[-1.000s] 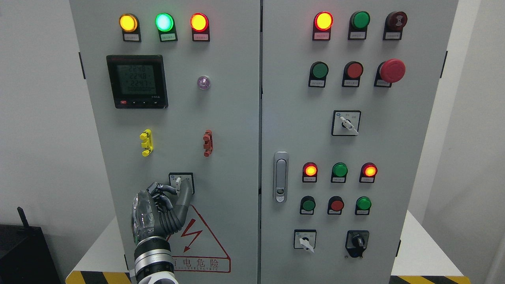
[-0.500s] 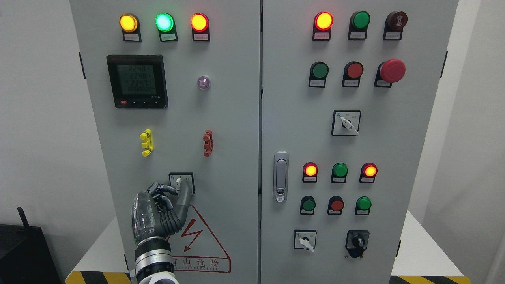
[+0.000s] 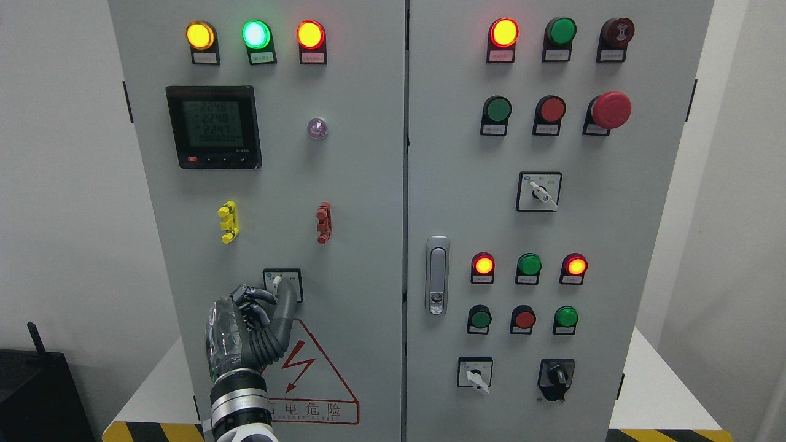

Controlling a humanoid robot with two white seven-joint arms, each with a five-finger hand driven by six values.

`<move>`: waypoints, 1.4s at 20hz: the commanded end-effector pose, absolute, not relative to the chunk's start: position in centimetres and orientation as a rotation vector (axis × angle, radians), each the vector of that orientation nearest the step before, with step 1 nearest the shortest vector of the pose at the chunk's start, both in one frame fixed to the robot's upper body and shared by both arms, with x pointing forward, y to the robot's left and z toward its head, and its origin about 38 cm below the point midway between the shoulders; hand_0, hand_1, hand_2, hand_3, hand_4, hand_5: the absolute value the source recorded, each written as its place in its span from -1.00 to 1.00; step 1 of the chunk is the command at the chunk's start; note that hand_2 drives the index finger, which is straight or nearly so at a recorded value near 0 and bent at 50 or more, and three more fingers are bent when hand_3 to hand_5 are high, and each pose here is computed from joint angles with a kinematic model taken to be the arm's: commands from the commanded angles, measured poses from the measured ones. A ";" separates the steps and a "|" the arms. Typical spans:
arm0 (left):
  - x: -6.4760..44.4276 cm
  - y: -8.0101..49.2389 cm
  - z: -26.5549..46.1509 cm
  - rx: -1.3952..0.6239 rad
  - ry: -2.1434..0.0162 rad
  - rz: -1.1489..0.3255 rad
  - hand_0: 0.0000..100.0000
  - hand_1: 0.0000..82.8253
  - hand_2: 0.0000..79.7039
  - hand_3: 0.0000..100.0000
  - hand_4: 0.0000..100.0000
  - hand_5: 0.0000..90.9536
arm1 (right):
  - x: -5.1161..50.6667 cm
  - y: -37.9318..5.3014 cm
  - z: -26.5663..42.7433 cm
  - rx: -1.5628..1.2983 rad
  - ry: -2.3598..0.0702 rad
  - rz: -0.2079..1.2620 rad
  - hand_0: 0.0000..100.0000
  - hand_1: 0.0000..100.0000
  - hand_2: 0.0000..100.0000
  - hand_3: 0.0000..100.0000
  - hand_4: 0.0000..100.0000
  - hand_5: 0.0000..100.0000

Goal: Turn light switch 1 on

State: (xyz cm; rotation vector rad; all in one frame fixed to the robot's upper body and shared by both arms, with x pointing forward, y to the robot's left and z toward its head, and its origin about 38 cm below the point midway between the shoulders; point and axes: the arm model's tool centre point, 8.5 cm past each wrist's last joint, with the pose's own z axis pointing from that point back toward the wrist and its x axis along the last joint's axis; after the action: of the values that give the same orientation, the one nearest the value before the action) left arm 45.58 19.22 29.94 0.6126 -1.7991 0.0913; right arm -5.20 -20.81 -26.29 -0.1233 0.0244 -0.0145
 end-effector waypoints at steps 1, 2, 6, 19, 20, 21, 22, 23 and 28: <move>45.6 19.2 30.0 0.609 -1.803 0.089 0.14 -0.16 0.56 1.00 1.00 0.93 | -5.1 -20.8 -26.3 -0.122 0.023 -0.010 -0.76 -0.22 -1.00 -1.00 -1.00 -1.00; 45.6 19.1 30.0 0.609 -1.803 0.088 0.16 -0.18 0.55 1.00 1.00 0.93 | -5.2 -20.8 -26.3 -0.122 0.025 -0.010 -0.76 -0.22 -1.00 -1.00 -1.00 -1.00; 45.6 19.2 30.0 0.609 -1.803 0.089 0.20 -0.36 0.54 1.00 1.00 0.93 | -5.1 -20.8 -26.3 -0.122 0.023 -0.010 -0.76 -0.22 -1.00 -1.00 -1.00 -1.00; 45.5 19.1 29.9 0.607 -1.806 0.090 -0.54 -0.31 0.53 1.00 1.00 0.93 | -5.2 -20.8 -26.3 -0.122 0.025 -0.010 -0.76 -0.22 -1.00 -1.00 -1.00 -1.00; 45.5 19.1 30.0 0.605 -1.807 0.092 -0.59 -0.28 0.53 1.00 1.00 0.93 | -5.1 -20.8 -26.3 -0.122 0.023 -0.010 -0.76 -0.22 -1.00 -1.00 -1.00 -1.00; 45.4 19.1 29.9 0.605 -1.805 0.092 -0.65 -0.26 0.53 1.00 1.00 0.93 | -5.1 -20.8 -26.3 -0.122 0.023 -0.010 -0.76 -0.22 -1.00 -1.00 -1.00 -1.00; 45.4 19.1 29.9 0.606 -1.805 0.091 -0.69 -0.24 0.54 1.00 1.00 0.93 | -5.1 -20.8 -26.3 -0.122 0.023 -0.010 -0.76 -0.22 -1.00 -1.00 -1.00 -1.00; 45.4 19.1 29.9 0.605 -1.805 0.092 -0.71 -0.23 0.54 1.00 1.00 0.93 | -5.1 -20.8 -26.3 -0.122 0.023 -0.010 -0.76 -0.22 -1.00 -1.00 -1.00 -1.00; 45.2 19.2 29.6 0.605 -1.804 0.093 -0.78 -0.19 0.57 1.00 1.00 0.93 | -5.1 -20.8 -26.3 -0.122 0.023 -0.010 -0.76 -0.22 -1.00 -1.00 -1.00 -1.00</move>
State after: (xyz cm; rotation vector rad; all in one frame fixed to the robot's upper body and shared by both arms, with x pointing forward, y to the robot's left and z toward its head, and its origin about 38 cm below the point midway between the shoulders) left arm 45.40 19.15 29.73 0.6066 -1.8021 0.0907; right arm -5.19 -20.83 -26.29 -0.1237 0.0243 -0.0145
